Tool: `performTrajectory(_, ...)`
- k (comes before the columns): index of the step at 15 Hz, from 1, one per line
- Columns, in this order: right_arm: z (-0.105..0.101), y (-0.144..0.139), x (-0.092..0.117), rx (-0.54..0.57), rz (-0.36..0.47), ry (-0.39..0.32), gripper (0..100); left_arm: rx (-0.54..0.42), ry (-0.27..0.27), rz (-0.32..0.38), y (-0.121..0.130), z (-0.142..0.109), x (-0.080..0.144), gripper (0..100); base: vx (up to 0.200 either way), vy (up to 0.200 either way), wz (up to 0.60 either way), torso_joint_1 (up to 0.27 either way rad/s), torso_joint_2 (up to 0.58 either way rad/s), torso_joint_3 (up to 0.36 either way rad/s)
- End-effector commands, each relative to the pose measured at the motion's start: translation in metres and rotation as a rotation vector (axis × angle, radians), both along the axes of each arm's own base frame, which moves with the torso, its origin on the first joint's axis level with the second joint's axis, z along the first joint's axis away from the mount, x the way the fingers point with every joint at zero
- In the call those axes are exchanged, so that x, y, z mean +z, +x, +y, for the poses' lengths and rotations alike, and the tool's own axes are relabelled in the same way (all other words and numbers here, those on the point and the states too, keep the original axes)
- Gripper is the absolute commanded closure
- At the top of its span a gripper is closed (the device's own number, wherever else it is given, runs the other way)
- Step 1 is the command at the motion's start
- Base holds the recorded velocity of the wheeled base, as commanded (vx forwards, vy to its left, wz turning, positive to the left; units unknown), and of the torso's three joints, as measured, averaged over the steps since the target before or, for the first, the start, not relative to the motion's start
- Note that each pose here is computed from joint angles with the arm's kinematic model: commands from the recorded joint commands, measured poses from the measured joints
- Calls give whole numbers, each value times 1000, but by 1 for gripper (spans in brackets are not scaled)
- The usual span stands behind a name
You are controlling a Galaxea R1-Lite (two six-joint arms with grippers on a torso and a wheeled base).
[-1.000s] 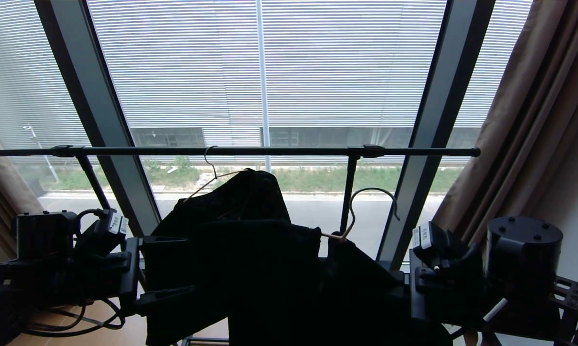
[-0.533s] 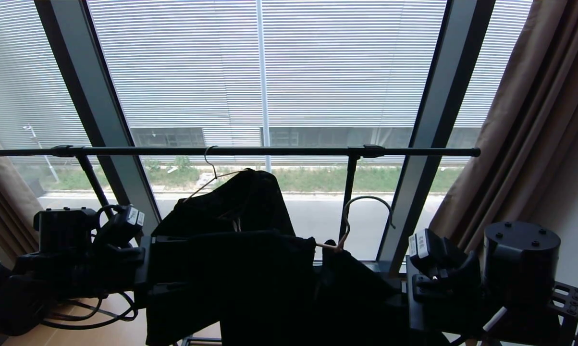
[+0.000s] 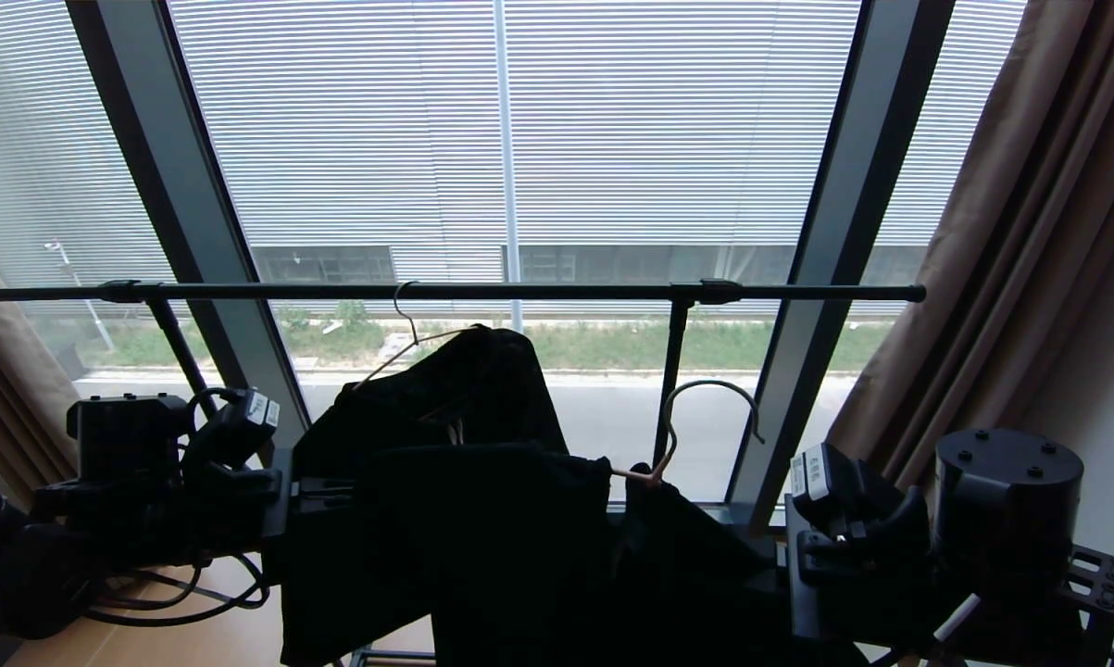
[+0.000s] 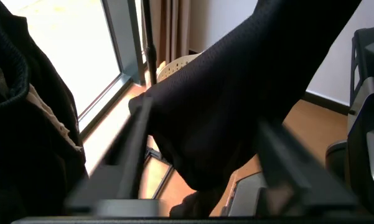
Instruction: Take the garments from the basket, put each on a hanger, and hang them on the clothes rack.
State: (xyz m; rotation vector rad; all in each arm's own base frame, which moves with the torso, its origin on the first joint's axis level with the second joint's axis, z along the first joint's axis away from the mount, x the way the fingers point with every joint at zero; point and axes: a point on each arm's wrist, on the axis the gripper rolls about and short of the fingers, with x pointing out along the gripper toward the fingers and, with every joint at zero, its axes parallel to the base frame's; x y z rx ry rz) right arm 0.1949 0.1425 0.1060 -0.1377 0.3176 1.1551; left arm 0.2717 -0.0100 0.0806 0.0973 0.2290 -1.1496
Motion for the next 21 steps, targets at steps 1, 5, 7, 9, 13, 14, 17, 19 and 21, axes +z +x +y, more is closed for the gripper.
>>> performTrajectory(1,-1,1,0,-3,-2,1,100,14,0,-9,-1,4,0,100,0,0,0,0,0,0)
performTrajectory(5,-7,7,1,-40,-20,15,100,56,-2,-25,1,17,1,100,0,0,0,0,0,0)
performTrajectory(7,-12,11,2,-66,-34,25,100,64,-1,-31,1,19,2,100,0,0,0,0,0,0)
performTrajectory(9,-16,13,4,-75,-41,32,100,65,-1,-32,1,19,2,100,0,0,0,0,0,0)
performTrajectory(13,-24,18,7,-85,-56,52,100,78,-2,-31,2,23,2,100,0,0,0,0,0,0)
performTrajectory(14,-26,19,7,-88,-58,55,100,78,-2,-31,2,23,2,100,0,0,0,0,0,0)
performTrajectory(17,-32,22,8,-92,-61,64,100,78,-3,-23,3,23,0,100,0,0,0,0,0,0)
performTrajectory(19,-36,24,9,-103,-64,68,100,78,-3,-22,3,23,-1,100,0,0,0,0,0,0)
performTrajectory(21,-42,25,11,-95,-70,80,100,78,-3,-22,3,23,-1,100,0,0,0,0,0,0)
